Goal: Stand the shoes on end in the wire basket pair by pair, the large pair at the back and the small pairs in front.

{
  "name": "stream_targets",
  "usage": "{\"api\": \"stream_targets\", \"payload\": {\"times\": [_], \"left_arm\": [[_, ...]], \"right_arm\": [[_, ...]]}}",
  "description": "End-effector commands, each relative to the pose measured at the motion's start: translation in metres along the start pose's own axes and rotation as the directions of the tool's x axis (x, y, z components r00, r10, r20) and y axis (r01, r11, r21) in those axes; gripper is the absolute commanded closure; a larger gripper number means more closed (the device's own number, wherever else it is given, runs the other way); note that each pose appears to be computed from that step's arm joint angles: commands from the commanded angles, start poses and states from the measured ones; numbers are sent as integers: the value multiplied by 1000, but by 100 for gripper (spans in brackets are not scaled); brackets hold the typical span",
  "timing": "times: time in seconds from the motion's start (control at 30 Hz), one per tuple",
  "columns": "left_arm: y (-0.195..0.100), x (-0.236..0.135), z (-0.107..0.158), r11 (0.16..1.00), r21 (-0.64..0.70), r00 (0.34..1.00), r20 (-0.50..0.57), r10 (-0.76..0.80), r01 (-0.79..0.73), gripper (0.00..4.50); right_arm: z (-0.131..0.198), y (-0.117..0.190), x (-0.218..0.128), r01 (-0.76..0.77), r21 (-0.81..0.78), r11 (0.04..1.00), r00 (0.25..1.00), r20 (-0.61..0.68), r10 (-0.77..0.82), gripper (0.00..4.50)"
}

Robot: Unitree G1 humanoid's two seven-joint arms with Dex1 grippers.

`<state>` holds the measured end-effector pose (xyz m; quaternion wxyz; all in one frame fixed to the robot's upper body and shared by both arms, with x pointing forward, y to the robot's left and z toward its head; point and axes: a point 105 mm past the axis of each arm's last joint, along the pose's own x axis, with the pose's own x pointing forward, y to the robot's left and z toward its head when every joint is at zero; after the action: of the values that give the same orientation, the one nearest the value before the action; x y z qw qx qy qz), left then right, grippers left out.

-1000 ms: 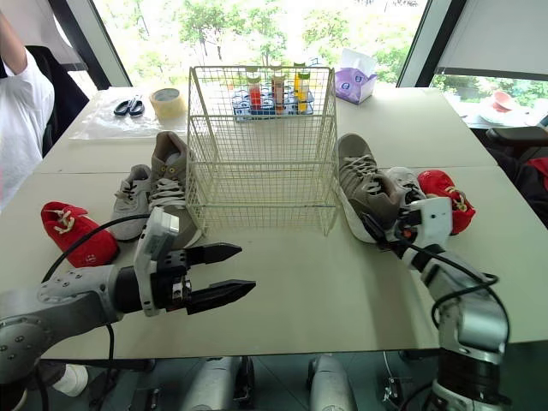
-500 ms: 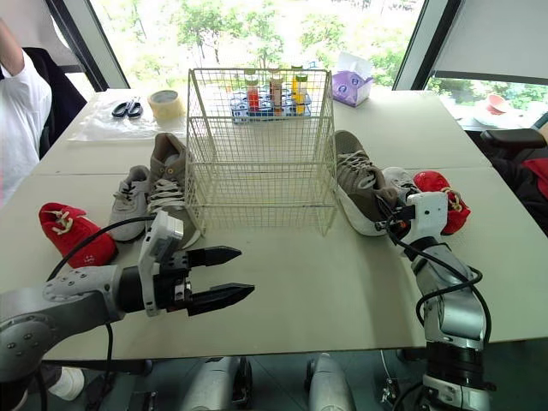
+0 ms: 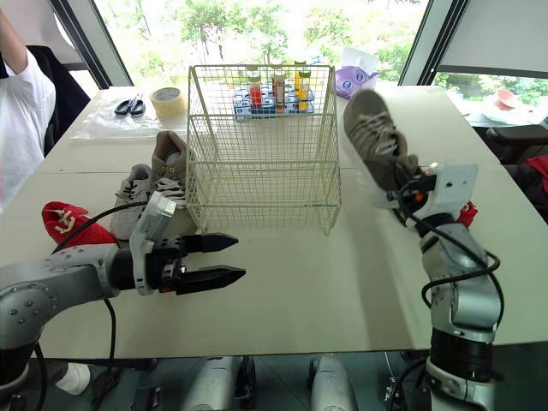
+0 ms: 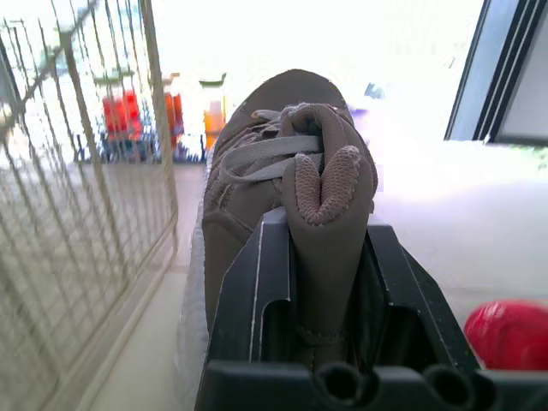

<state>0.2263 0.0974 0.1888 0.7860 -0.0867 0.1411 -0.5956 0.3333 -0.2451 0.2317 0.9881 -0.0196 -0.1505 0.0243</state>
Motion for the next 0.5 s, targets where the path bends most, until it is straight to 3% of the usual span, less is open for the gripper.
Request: {"api": "stream_targets", "payload": {"times": [0.03,0.23,0.37,0.5], "left_arm": [[-6,-2,11,999,21,999,19,-42,41,0],[-15,-17,40,995,3,990,97,-99,99,0],[-8,-40,97,986,166,983,181,-22,-8,0],[4,-68,154,959,258,953,299,36,-117,0]], "right_arm": [[63,0,4,14,-55,998,979,203,-2,381],[135,-17,13,87,-163,983,923,384,-18,381],[203,4,19,-40,-331,943,853,480,205,381],[233,31,19,-188,-497,847,776,453,438,381]]}}
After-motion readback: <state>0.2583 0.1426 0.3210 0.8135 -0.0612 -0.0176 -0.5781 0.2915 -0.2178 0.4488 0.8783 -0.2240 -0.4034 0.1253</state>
